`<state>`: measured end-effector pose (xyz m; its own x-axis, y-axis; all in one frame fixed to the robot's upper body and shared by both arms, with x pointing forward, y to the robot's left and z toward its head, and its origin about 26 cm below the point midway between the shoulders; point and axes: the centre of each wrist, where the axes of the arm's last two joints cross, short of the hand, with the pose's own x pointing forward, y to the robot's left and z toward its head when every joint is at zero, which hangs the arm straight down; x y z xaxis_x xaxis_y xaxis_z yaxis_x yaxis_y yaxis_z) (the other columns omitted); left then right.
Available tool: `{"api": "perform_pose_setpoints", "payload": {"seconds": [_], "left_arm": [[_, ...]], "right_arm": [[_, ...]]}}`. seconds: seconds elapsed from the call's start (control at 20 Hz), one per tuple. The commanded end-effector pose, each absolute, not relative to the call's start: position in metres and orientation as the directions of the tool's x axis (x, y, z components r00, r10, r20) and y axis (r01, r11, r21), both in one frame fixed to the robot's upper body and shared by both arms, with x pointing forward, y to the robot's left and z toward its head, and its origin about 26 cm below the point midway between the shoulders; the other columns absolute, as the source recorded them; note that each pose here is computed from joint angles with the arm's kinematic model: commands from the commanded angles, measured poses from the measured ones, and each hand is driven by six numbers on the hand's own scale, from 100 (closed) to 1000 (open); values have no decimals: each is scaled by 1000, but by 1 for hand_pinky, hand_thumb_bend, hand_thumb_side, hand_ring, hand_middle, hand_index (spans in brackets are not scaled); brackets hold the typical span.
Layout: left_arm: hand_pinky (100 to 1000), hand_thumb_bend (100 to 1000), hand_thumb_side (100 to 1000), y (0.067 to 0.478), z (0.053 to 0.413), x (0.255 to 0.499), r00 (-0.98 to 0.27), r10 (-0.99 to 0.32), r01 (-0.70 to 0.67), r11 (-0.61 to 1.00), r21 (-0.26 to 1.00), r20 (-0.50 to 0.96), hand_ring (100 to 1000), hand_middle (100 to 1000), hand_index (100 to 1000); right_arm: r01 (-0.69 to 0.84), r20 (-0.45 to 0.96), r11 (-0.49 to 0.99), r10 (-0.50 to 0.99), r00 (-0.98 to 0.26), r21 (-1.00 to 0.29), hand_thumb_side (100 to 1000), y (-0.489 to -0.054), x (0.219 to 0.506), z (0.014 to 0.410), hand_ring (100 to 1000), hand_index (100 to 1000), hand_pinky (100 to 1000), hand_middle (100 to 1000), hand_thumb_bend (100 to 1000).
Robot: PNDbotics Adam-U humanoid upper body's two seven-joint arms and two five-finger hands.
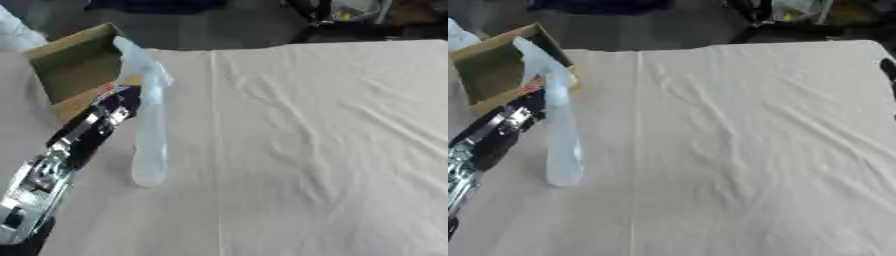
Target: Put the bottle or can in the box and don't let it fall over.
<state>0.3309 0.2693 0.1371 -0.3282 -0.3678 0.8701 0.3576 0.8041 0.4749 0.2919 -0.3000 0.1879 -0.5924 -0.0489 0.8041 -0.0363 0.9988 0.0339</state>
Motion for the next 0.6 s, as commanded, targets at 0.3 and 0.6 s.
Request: {"api": "perform_pose_setpoints", "payload": {"seconds": [0.3,0.6], "left_arm": [[1000,252,898,271,146,328,-349,-378,336,803,491,857,1000,1000,961],[1000,249,899,274,145,325,-338,-381,321,812,486,860,1000,1000,952]], "right_arm": [[-38,782,999,-32,-623,10,470,-302,289,200,1000,1000,1000,957,100],[-36,781,999,-31,-624,11,470,-302,289,201,1000,1000,1000,957,100]]}}
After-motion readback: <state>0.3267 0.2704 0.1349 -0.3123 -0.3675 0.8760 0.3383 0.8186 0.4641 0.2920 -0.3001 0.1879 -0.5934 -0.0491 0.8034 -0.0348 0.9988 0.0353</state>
